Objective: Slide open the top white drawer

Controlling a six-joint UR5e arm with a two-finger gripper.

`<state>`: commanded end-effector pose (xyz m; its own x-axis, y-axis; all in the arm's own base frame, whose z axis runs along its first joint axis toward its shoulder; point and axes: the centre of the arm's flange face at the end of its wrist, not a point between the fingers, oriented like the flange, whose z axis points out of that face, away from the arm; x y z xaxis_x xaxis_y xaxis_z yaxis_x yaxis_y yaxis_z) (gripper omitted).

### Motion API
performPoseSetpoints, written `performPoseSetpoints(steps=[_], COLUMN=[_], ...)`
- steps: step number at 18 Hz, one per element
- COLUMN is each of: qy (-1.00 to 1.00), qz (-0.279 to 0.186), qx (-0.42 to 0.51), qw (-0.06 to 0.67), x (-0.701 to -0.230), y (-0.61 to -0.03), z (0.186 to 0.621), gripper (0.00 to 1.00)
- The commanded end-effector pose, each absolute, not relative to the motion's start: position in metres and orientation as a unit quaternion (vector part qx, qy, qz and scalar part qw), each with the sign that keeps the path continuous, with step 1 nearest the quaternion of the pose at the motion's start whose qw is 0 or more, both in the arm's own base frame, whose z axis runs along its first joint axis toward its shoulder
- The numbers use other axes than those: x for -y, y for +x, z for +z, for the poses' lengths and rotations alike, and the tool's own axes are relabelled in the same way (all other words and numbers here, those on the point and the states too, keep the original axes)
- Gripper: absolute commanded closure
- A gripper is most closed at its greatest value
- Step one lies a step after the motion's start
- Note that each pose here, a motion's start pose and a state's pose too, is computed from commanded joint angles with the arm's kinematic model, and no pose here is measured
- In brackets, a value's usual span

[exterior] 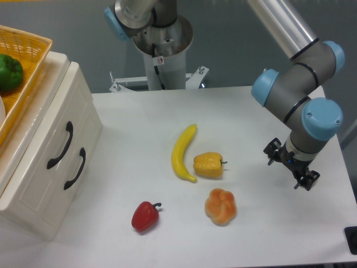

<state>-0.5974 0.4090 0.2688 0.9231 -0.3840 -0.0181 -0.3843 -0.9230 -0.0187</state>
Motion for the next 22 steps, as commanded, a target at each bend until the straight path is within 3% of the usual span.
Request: performPoseSetpoints(steps=[10,19,22], qy=[-0.980,-0.975,-0.968], qz=[0.009,0.016,0.021], qx=[-0.200,-0.216,-0.232], qw=[0.004,-0.042,-0.091], x=[-0.418,-0.414,-0.420], y=[-0.585,-0.550,-0.523], z=[0.273,0.285,0.286], gripper=[0.00,0.00,0.00])
